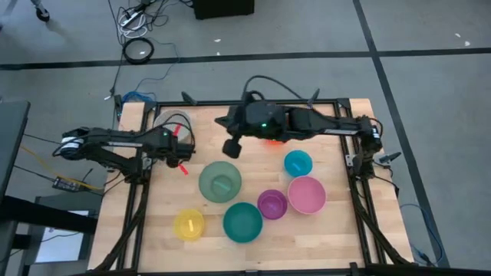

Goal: Nest bowls inside each other
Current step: Stack the gray bowl on top of the green bowl

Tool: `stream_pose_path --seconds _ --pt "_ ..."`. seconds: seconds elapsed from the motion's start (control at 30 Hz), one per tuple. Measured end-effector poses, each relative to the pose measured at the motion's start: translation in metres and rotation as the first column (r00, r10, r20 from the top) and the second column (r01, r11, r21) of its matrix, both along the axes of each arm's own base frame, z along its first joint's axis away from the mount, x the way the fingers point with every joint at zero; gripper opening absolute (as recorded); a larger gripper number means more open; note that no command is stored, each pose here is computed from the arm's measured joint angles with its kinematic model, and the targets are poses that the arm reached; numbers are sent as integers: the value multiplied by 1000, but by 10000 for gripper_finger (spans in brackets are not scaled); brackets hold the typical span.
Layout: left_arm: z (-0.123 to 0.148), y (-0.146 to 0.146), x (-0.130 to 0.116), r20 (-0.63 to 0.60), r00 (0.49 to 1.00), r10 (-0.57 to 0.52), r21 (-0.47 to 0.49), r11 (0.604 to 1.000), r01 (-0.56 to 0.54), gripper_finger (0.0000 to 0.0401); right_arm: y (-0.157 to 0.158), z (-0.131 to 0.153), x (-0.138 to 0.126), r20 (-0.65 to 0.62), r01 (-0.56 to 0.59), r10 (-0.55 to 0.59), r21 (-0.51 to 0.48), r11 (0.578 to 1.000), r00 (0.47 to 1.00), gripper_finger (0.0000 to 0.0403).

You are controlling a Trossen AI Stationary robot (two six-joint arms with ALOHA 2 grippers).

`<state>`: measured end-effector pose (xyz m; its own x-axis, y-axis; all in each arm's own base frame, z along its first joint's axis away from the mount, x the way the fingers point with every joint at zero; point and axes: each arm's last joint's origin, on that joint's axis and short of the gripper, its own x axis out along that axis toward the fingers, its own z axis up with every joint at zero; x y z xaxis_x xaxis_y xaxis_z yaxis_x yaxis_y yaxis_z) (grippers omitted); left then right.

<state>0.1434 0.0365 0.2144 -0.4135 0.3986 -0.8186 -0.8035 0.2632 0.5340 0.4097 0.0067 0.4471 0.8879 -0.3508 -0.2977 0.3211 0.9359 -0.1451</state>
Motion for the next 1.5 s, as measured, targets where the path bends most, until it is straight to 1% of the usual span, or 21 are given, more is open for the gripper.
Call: stream_pose_path --seconds 0.03,0.1,0.17,0.27,0.43,0.6,0.7,0.83,0.9,0.93,0.97,1.07,1.1,1.17,1.23,1.3,1.37,1.43,1.5 --pt "-4 3 5 -6 1000 -14 -14 1000 14 122 2 4 -5 1 -5 5 0 1000 1000 0" --pt "-13 9 16 27 998 -56 -47 997 57 122 6 13 -13 24 -16 16 1 1000 1000 1" --pt "-22 14 25 39 995 -91 -77 993 94 122 11 16 -16 28 -29 29 0 1000 999 0" --pt "-35 23 35 32 995 -96 -92 991 98 122 18 14 -18 11 -48 48 0 999 999 1" --pt "-53 38 43 -20 993 -117 -144 983 113 122 24 13 -20 -17 -65 65 -4 998 998 0" --pt "-65 51 42 -84 989 -125 -187 977 107 122 27 10 -21 -36 -67 67 10 998 997 0" --pt "-69 57 43 -105 982 -156 -173 975 136 122 28 10 -21 -37 -67 67 12 998 997 1" --pt "-70 61 48 -76 977 -200 -137 972 189 122 27 10 -21 -37 -64 64 11 998 997 0" --pt "-71 62 50 -63 977 -206 -113 974 198 122 25 10 -21 -37 -58 59 11 998 998 1" --pt "-71 62 51 -59 977 -206 -107 974 199 122 24 10 -21 -36 -55 56 11 998 998 1" --pt "-70 62 52 -51 977 -206 -121 973 199 122 24 10 -21 -35 -53 54 11 999 998 0" --pt "-62 55 54 -28 980 -197 -223 957 186 122 22 10 -21 -35 -47 48 13 999 998 1" --pt "-57 50 54 -36 980 -197 -242 953 183 122 21 10 -21 -35 -45 46 14 999 998 1" --pt "-43 41 54 -54 978 -203 -244 952 184 122 20 8 -19 -36 -41 42 14 999 998 1" --pt "-24 34 54 -65 974 -216 -201 959 199 122 18 4 -17 -45 -37 38 13 999 998 0" --pt "-5 29 53 -78 969 -236 -101 968 228 122 16 -2 -14 -52 -31 31 13 999 998 1" --pt "12 31 53 -60 964 -260 6 965 261 122 13 -8 -10 -42 -22 22 13 1000 999 1" --pt "22 38 52 -26 962 -271 40 961 272 122 10 -16 -6 -41 -14 14 15 1000 999 0" --pt "26 49 53 8 964 -265 73 962 264 122 7 -23 -3 -43 -3 4 22 1000 999 1"
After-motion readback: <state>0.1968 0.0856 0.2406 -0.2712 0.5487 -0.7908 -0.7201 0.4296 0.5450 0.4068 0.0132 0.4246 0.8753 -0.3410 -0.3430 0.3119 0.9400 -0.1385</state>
